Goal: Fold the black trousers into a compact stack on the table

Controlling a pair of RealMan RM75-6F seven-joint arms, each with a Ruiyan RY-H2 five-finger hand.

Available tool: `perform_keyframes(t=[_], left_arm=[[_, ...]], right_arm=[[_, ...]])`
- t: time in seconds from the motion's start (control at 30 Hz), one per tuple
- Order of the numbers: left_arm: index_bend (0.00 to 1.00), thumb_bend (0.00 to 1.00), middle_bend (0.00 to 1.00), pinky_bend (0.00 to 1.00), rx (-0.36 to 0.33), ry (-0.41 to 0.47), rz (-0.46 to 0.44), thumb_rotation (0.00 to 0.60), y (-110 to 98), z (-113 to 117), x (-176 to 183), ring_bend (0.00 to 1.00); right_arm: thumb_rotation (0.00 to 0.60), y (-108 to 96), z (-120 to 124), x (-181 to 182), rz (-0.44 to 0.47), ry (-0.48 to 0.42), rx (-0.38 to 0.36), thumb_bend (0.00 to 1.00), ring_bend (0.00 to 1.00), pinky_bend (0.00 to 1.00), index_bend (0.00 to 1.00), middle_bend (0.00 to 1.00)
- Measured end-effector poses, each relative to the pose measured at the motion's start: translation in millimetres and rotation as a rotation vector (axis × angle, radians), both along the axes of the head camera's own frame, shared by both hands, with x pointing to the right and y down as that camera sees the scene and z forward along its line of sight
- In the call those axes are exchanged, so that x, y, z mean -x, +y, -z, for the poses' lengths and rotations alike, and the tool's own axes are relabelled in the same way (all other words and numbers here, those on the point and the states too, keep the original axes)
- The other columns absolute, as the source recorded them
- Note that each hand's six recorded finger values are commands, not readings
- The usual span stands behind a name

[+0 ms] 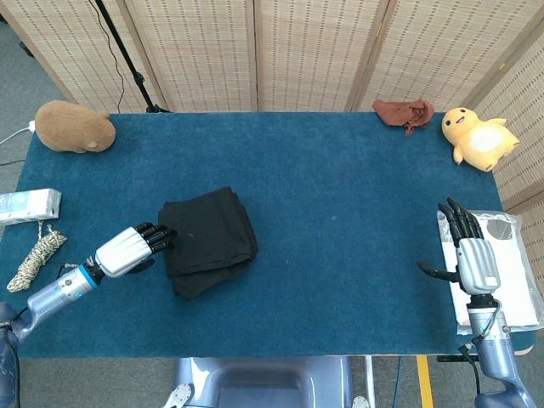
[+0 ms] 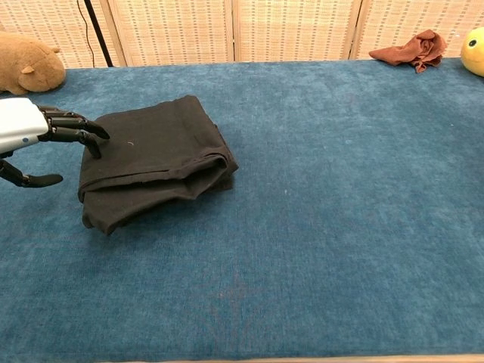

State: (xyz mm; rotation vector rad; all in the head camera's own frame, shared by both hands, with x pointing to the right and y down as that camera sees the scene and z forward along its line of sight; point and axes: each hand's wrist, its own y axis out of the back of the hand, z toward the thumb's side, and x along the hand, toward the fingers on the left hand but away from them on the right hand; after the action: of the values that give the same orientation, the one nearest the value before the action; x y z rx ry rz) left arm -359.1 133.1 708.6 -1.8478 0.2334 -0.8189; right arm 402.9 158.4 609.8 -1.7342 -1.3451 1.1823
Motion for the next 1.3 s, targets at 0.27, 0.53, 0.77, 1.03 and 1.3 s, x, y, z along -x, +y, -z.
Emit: perform_keyframes(t=[0.27,0.53,0.77,1.03,1.3], left_arm=[[0.19,0.32,0.06,0.16,0.01,-0.047,-0.018,0.6,0,-17,-13,0.07],[0.16,0.3,0.03,0.16,-0.021,-0.055,-0.017,0.6,1,-28,-33,0.05],[0.14,0.27,0.01,0.13,-0.005,-0.056,-0.01,0.6,3,-32,-35,0.03],[0.09,0.17,0.0,0.07,0.0,-0.047,-0.009,0.6,2,-24,-24,0.01],[0.08,0.15,0.0,0.06,0.005,-0.049,-0.007,0.6,7,-29,-29,0.0]], right_arm=[[0.6,-1,-1,-1,0.0,0.004,0.0,0.0,0.0,0.07,0.0,0.0],[0.6,-1,1,-1,-0.003,0.005,-0.008,0.0,0.0,0.07,0.0,0.0],[0.6,-1,3,-2,-0.005,0.003,-0.01,0.0,0.0,0.07,0.0,0.0],[0.6,-1,2,-1,-0.002,0.001,-0.006,0.0,0.0,0.07,0.0,0.0],[0.6,-1,2,-1,0.001,0.002,-0.008,0.0,0.0,0.07,0.0,0.0]])
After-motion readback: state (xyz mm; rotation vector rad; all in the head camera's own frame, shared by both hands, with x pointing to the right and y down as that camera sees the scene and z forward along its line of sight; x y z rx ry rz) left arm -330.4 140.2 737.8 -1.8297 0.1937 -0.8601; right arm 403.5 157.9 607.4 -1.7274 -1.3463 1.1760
